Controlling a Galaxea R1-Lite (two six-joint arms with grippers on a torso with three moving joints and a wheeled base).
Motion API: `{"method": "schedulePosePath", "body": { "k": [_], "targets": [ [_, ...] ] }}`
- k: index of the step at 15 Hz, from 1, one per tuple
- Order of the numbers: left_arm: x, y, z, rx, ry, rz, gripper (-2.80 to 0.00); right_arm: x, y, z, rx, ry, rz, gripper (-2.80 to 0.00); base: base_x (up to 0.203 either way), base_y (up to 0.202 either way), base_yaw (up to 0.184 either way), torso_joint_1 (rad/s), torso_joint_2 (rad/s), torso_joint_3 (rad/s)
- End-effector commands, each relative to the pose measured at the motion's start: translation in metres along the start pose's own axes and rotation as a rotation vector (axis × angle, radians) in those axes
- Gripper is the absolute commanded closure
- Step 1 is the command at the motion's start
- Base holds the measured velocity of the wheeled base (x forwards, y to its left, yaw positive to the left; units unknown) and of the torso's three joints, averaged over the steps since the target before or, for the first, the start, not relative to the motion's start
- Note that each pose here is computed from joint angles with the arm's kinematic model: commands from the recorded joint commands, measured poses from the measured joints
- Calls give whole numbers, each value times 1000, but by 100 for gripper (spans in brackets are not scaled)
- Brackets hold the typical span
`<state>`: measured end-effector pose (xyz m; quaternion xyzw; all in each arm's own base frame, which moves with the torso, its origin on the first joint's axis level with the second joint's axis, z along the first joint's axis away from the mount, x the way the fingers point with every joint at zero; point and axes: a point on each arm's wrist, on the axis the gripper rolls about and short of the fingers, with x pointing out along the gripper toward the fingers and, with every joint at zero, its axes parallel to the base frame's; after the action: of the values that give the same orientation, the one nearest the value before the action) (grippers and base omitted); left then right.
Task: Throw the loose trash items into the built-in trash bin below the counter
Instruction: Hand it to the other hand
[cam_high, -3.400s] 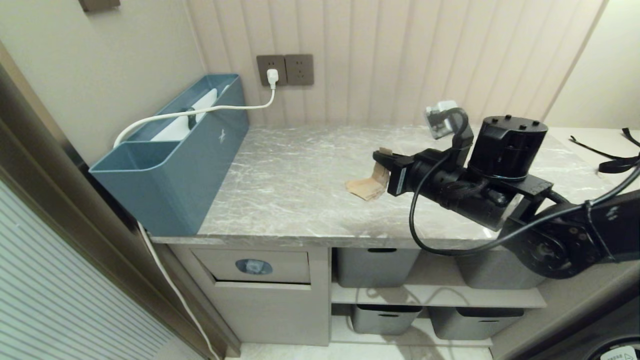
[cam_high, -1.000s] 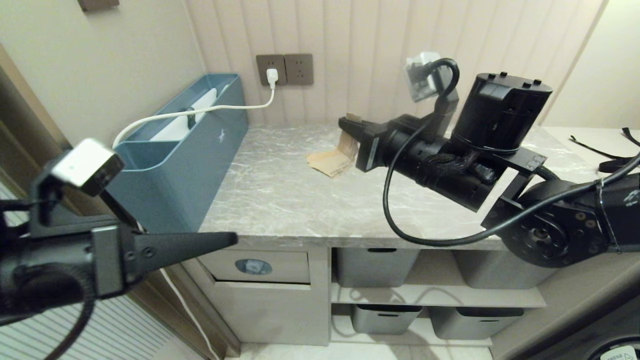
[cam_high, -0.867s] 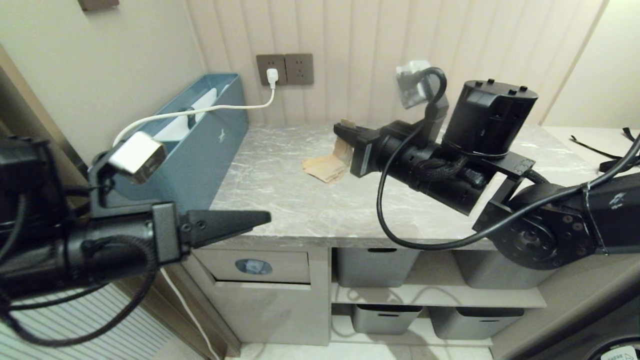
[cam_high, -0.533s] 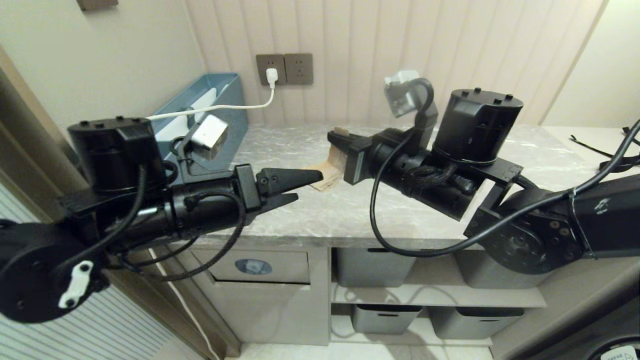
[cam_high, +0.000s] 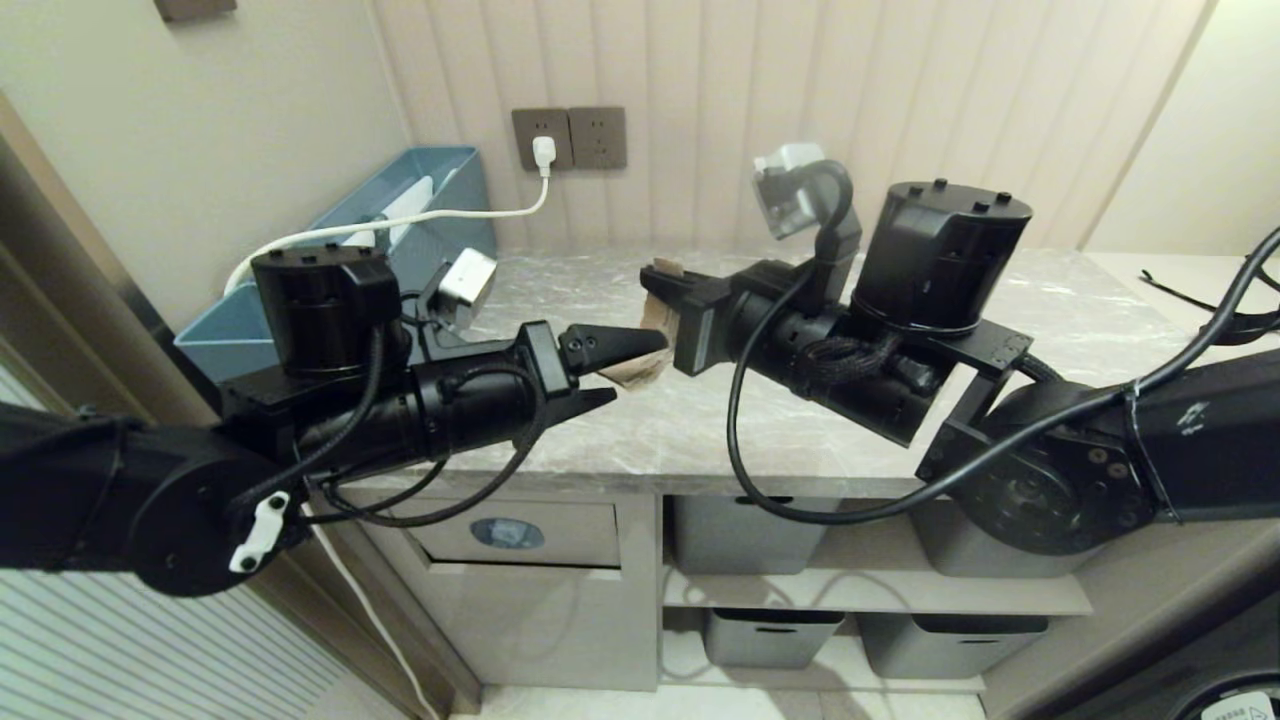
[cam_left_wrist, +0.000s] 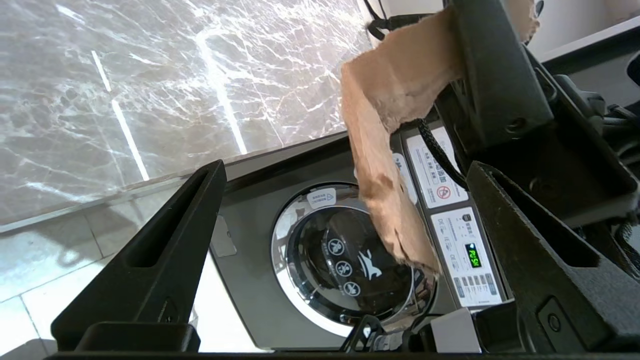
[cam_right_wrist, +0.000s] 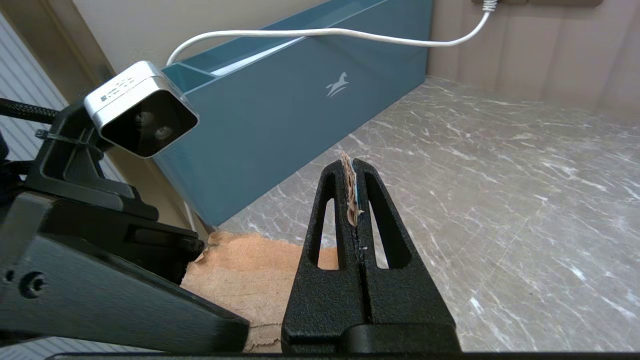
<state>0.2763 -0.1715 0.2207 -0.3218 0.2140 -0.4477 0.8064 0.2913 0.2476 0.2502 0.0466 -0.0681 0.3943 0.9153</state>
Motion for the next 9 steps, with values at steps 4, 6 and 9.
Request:
{"method": "schedulePosePath", "body": {
  "k": [4, 6, 9],
  "targets": [
    [7, 5, 2, 19, -46, -5, -280, 0, 1, 1, 0, -5, 3, 0, 0, 0, 0, 0, 0, 0],
    [9, 4, 4, 26, -67, -3, -280, -1, 1, 0, 0, -4, 4, 0, 0, 0, 0, 0, 0, 0],
    [9, 3, 6, 29, -69, -10, 0, -1, 1, 0, 1, -2, 4, 0, 0, 0, 0, 0, 0, 0]
  ]
}}
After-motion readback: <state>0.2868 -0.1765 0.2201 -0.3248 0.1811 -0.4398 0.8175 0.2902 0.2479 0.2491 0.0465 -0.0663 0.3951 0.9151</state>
